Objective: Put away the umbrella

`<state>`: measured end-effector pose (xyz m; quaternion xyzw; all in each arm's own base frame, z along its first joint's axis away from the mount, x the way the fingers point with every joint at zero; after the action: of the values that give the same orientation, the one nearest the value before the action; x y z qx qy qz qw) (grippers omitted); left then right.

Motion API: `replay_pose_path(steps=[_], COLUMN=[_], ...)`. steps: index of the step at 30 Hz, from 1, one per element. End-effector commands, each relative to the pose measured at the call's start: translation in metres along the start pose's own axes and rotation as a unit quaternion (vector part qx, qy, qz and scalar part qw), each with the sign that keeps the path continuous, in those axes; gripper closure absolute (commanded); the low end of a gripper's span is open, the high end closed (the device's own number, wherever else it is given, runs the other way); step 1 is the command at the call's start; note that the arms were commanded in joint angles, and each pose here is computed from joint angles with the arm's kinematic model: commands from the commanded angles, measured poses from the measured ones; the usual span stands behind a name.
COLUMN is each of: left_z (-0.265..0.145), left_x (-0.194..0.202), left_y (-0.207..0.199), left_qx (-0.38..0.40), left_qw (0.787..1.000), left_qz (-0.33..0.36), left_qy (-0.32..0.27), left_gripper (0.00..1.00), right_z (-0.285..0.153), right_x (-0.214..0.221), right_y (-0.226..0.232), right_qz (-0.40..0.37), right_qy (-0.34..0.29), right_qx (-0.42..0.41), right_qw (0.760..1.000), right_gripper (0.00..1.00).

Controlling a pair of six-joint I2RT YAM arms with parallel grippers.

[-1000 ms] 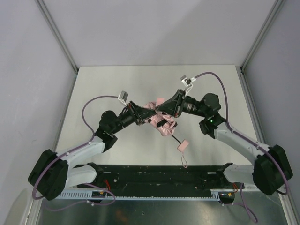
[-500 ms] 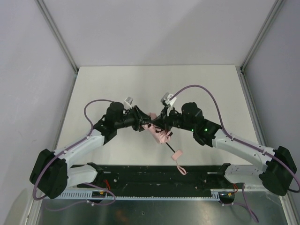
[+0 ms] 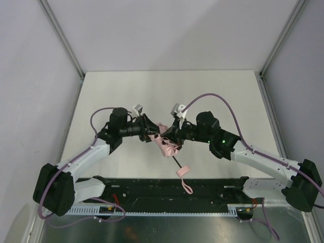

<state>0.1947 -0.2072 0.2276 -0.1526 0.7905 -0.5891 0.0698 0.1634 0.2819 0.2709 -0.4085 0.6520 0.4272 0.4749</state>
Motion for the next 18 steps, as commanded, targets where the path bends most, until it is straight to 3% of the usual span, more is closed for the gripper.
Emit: replay_pose_path(steps=[1, 6, 11, 18], left_z=[-0.01, -0.008, 0.001, 0.0], left_x=[-0.026, -0.027, -0.022, -0.028], left_y=[-0.026, -0.013, 0.011, 0.019], left_qx=[0.037, -0.011, -0.059, -0.083], left_qw=[0.994, 0.988, 0.985, 0.978], left_qz=[-0.011, -0.022, -0.041, -0.051], left_qy=[-0.1, -0.15, -0.158, -0.182], left_gripper=[1.0, 1.0, 1.0, 1.0], right_z=[-0.004, 0.002, -0.004, -0.002], right_x=[-0.041, -0.06, -0.093, -0.084], right_y=[0.064, 0.059, 0.078, 0.11], right_qz=[0.014, 0.044, 0.087, 0.101], right_qy=[-0.065, -0.122, -0.199, -0.172], right_qx=[-0.174, -0.133, -0.191, -0.253], right_qw=[0.983, 0.983, 0.957, 0.947], right_gripper=[1.0, 1.0, 1.0, 1.0])
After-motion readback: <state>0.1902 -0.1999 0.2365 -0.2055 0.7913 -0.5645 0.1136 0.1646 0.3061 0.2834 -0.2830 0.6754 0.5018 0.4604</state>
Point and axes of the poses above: each gripper's point midway between its finger pads, its own z axis out along the fingers, its own y axis along the line the jaws close on, x = y × z, the point moved 7 cm from there along -z, back along the fingers
